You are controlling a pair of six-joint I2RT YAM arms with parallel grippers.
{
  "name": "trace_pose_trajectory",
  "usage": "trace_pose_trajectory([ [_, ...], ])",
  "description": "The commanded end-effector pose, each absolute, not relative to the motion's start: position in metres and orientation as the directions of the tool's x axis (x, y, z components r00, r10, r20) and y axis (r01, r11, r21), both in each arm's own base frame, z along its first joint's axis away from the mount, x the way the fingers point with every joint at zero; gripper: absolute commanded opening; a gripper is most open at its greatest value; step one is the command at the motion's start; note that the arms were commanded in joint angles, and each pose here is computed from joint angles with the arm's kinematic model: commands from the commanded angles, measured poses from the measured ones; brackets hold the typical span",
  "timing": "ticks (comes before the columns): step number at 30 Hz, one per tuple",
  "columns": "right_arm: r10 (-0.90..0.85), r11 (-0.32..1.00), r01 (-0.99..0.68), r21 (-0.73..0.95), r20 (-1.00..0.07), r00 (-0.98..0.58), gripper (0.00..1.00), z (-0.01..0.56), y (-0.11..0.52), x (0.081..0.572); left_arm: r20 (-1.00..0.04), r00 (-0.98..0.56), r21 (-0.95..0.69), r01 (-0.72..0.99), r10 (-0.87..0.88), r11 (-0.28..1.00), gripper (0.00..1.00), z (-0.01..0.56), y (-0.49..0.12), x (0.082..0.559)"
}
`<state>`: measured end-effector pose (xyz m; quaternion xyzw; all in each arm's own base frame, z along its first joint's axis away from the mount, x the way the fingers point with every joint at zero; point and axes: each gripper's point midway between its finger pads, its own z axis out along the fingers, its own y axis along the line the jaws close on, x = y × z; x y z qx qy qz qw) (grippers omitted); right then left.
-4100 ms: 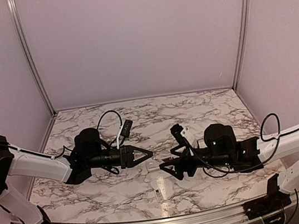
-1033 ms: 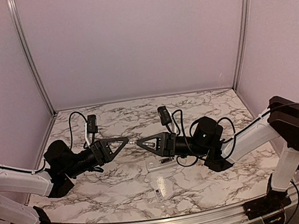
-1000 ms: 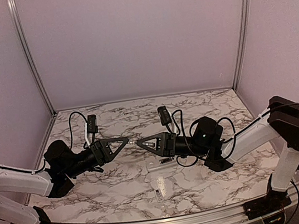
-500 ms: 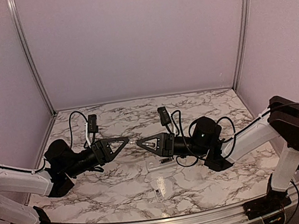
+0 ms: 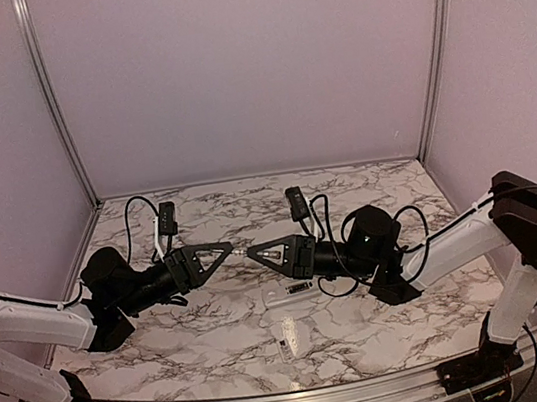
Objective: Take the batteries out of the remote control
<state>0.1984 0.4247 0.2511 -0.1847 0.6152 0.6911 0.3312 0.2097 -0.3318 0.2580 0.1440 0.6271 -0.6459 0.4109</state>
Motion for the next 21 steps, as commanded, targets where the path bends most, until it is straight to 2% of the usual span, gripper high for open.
trace_pose_trajectory([
  [1, 0.259, -0.028, -0.724, 0.689, -0.694, -0.671, 0.0, 0.274, 0.425, 0.2, -0.714, -0.627, -0.695, 0.691, -0.312, 0.202, 0.07, 0.237, -0.336, 0.22],
  [3, 0.252, -0.003, -0.722, 0.691, -0.699, -0.67, 0.0, 0.269, 0.424, 0.201, -0.719, -0.627, -0.69, 0.692, -0.299, 0.209, 0.25, 0.235, -0.337, 0.22],
  [7, 0.24, 0.085, -0.717, 0.692, -0.712, -0.659, 0.0, 0.256, 0.415, 0.205, -0.733, -0.618, -0.678, 0.696, -0.283, 0.235, 0.69, 0.233, -0.338, 0.222],
  [8, 0.245, 0.113, -0.713, 0.692, -0.715, -0.655, 0.0, 0.253, 0.412, 0.207, -0.739, -0.613, -0.672, 0.7, -0.279, 0.243, 0.78, 0.232, -0.338, 0.223],
  [10, 0.235, 0.168, -0.701, 0.693, -0.719, -0.654, 0.0, 0.244, 0.407, 0.21, -0.75, -0.606, -0.661, 0.7, -0.265, 0.27, 0.89, 0.228, -0.338, 0.225],
  [13, 0.213, 0.252, -0.687, 0.682, -0.731, -0.648, 0.0, 0.23, 0.397, 0.213, -0.776, -0.582, -0.631, 0.716, -0.244, 0.298, 0.98, 0.225, -0.338, 0.227],
  [21, 0.164, 0.535, -0.597, 0.597, -0.767, -0.62, 0.0, 0.192, 0.349, 0.224, -0.857, -0.49, -0.503, 0.735, -0.156, 0.454, 0.99, 0.204, -0.336, 0.246],
])
